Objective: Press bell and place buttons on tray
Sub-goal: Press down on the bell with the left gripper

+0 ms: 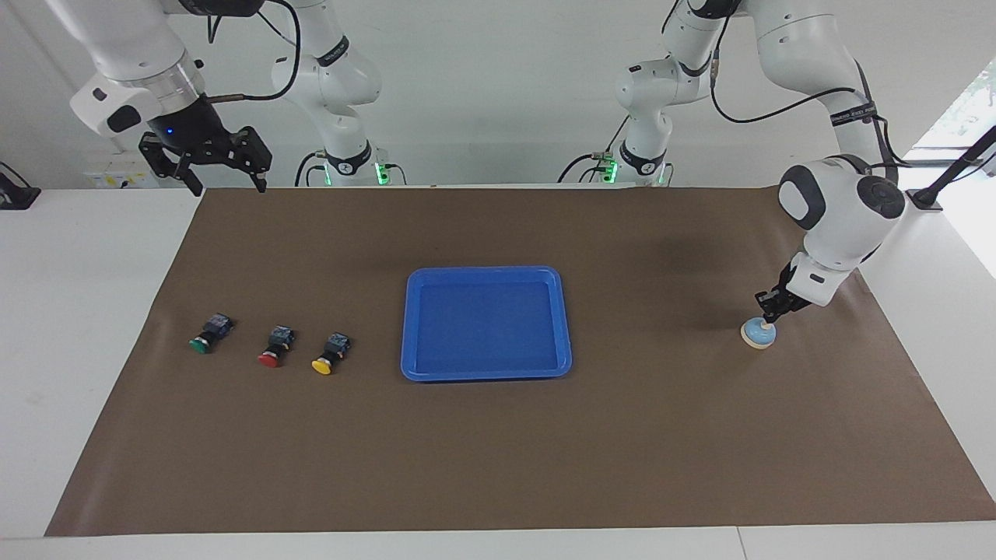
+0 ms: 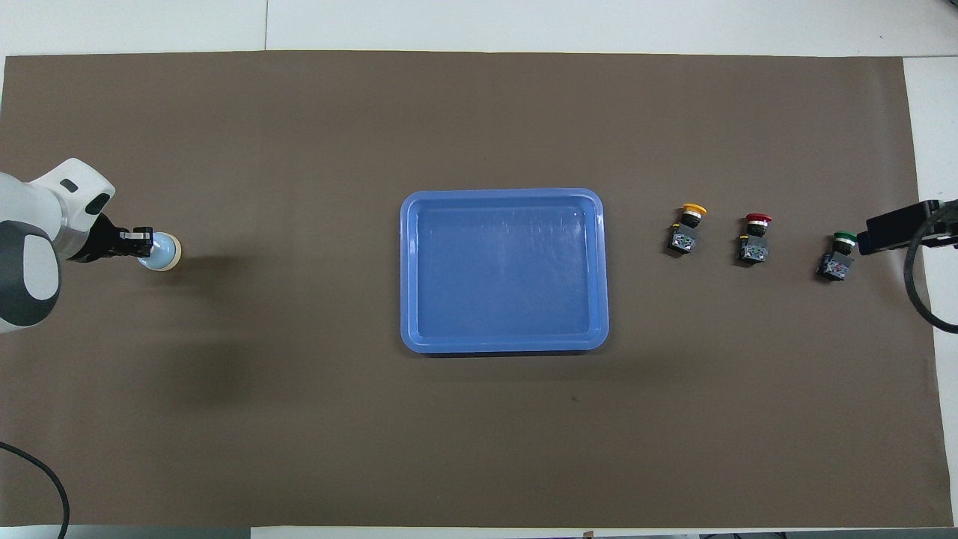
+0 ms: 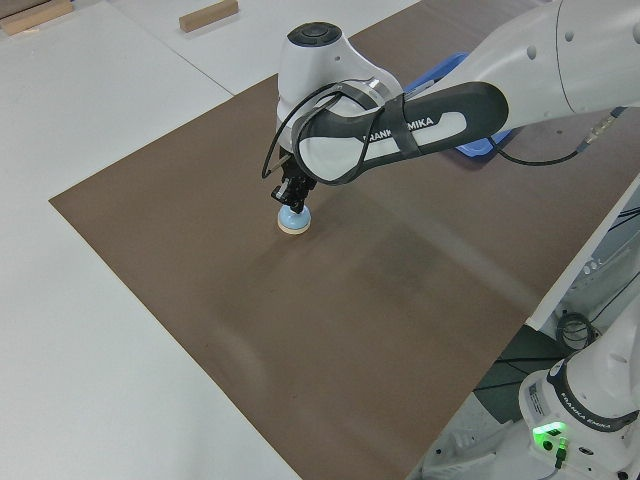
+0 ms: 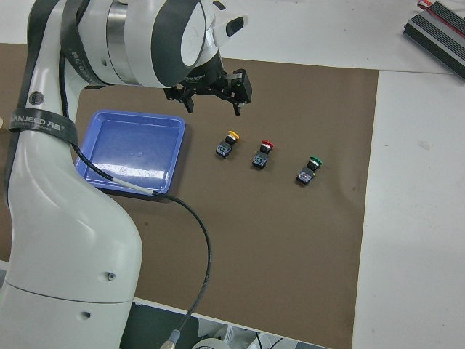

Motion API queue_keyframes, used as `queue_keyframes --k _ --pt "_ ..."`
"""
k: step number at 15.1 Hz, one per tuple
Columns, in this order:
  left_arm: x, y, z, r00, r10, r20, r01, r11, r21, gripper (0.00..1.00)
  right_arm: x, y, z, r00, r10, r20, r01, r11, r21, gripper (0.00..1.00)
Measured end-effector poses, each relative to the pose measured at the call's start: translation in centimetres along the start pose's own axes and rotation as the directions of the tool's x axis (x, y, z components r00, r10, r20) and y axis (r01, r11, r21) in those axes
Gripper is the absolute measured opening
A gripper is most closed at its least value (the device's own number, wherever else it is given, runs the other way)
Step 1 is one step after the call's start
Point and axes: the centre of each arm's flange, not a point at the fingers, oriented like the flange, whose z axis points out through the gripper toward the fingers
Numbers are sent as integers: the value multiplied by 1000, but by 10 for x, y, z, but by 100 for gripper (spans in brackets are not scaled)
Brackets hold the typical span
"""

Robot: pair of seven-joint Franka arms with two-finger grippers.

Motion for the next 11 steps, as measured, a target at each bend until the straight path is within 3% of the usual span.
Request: queue_keyframes --k 2,7,10,11 --pt "1 2 -7 1000 3 24 -3 1000 -2 15 0 0 0 1000 0 0 0 1000 0 100" --pt "8 22 -105 993 40 108 -39 999 -9 64 0 0 0 1000 0 0 0 1000 0 100" --pt "-15 39 -164 988 65 140 -64 998 -10 96 0 0 0 1000 0 0 0 1000 0 100" --pt "-27 40 -180 985 67 161 -66 998 -11 100 0 0 0 1000 0 0 0 1000 0 100"
